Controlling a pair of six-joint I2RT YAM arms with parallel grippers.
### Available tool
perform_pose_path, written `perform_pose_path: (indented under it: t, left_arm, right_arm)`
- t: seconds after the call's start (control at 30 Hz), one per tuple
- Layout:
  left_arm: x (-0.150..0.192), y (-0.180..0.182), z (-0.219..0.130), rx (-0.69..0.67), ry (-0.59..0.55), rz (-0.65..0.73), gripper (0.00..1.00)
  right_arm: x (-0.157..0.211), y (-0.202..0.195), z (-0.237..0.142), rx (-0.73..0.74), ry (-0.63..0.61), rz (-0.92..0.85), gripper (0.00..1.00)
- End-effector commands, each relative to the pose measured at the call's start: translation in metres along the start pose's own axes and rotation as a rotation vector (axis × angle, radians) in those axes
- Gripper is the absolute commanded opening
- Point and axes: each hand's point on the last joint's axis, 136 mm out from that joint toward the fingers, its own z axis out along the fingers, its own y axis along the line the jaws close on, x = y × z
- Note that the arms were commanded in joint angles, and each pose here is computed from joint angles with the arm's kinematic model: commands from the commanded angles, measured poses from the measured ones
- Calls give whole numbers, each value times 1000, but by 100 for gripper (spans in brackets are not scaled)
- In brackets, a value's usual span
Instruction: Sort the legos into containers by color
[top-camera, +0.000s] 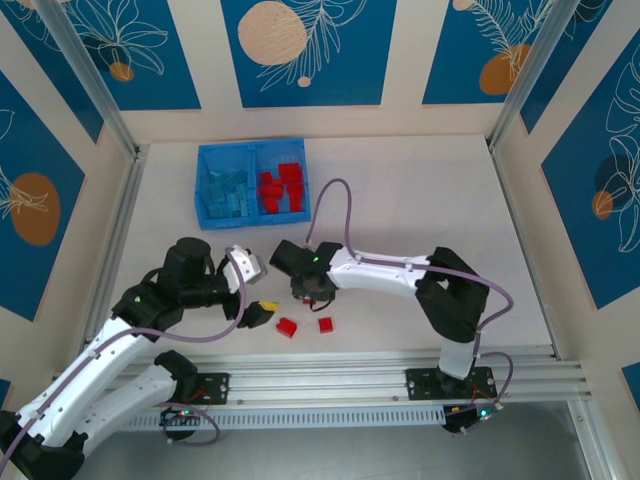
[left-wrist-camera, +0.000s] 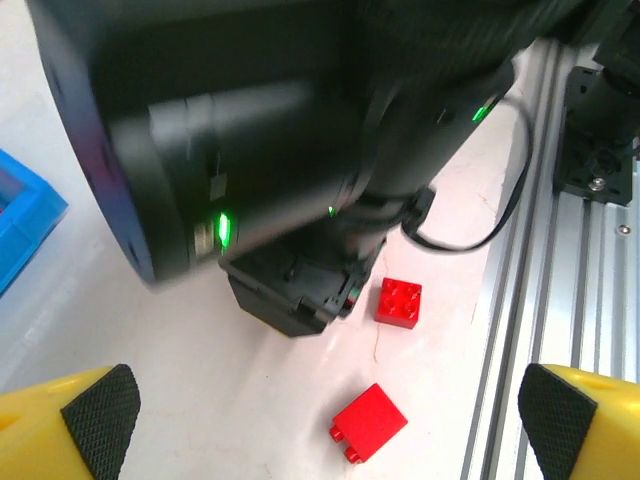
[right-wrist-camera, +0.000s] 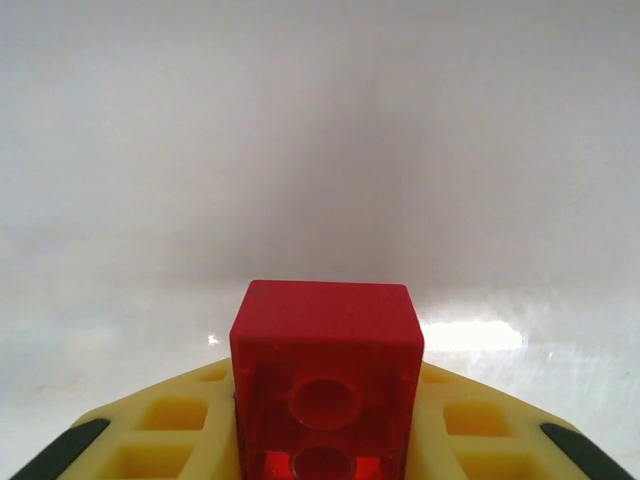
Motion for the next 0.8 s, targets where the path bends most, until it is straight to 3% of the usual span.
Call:
perform_pose_path:
  t: [0.0, 0.17, 0.3, 0.57, 0.77]
  left_arm:
    - [-4, 13, -7, -96, -8, 27, 100]
    - [2, 56, -31, -396, 14, 8, 100]
    - [11, 81, -54, -588, 34, -23, 100]
    - [15, 91, -72, -689, 35, -48, 100]
    - [15, 91, -77, -701, 19, -53, 100]
  right_arm:
    - [-65, 28, -47, -88, -272, -183, 29]
    - [-129, 72, -82, -197, -475, -395, 30]
    - [-186, 93, -80, -215, -546, -457, 30]
    - [-278, 102, -15, -159, -533, -465, 30]
    - [-297, 87, 28, -85, -455, -415, 31]
